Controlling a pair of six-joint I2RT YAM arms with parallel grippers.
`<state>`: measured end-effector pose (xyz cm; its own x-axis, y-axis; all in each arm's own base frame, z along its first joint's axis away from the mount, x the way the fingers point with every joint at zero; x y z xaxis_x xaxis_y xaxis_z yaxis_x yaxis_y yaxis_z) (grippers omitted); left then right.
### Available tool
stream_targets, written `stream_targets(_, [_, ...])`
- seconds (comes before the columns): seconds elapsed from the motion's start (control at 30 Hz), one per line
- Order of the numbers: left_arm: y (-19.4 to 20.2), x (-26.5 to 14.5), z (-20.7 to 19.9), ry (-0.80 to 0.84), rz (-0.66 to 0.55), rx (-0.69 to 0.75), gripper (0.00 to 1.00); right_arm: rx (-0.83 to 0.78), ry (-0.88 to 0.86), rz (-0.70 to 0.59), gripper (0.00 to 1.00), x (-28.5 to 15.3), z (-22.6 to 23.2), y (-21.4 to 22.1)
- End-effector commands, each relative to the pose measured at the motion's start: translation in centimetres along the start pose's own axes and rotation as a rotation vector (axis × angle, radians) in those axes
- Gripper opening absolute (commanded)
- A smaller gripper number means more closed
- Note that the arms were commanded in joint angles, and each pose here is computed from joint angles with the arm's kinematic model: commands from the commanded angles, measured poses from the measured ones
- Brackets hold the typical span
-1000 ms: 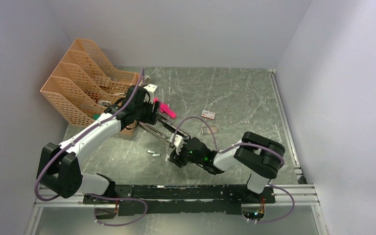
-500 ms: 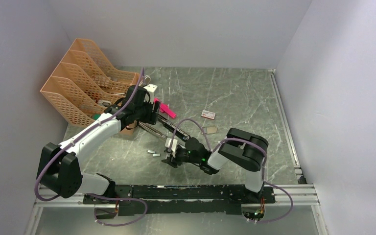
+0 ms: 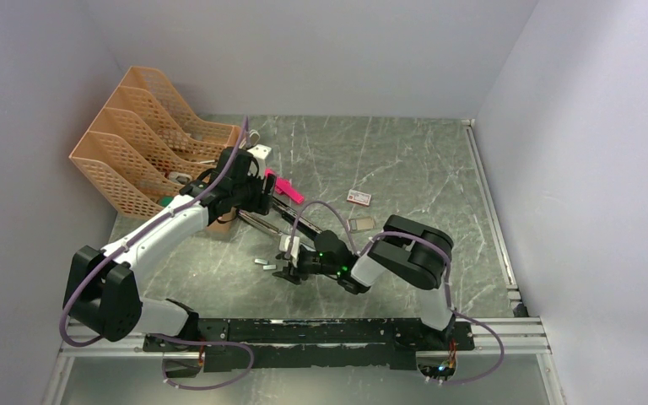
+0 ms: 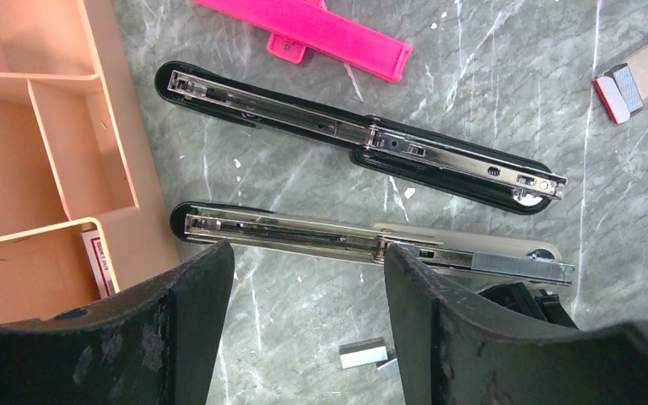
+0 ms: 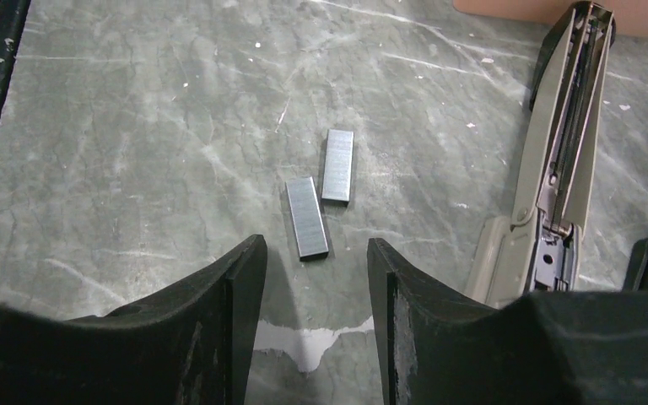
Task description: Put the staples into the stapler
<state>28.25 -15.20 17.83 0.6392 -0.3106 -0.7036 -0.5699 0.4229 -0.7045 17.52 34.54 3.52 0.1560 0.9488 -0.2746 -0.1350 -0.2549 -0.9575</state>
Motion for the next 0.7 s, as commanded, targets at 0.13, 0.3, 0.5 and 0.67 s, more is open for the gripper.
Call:
stream_targets(0.13, [-0.21,-0.16,0.48,-0.027,-0.022,-0.002,0.70,0.011,-0.042,0.095,0.49,0.33,0.09,2.45])
stream_targets(0.3, [-0.24,-0.18,0.46,-0.027,-0.025,0.000,0.70,0.025,-0.069,0.109,0.48,0.38,0.44,2.67])
stream_targets(0.5, [-0.20,-0.14,0.43,-0.024,-0.025,0.000,0.70,0.034,-0.083,0.120,0.43,0.26,0.74,2.69])
stream_targets(0.67, [-0.13,-0.12,0.40,-0.023,-0.023,0.000,0.70,0.039,-0.085,0.127,0.37,0.19,0.94,2.78])
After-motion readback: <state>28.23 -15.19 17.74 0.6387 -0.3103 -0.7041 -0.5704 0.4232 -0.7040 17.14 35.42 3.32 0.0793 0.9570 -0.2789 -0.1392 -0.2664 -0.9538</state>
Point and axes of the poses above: each gripper's point midway between its finger pads, its own x axis out along the fingers, its own z axis along the line the jaws close on, y = z × x, the point moved 6 cm from there along -x, back along the fingers, and after that the axes turned 13 degrees about x, right-handed, at the moved point
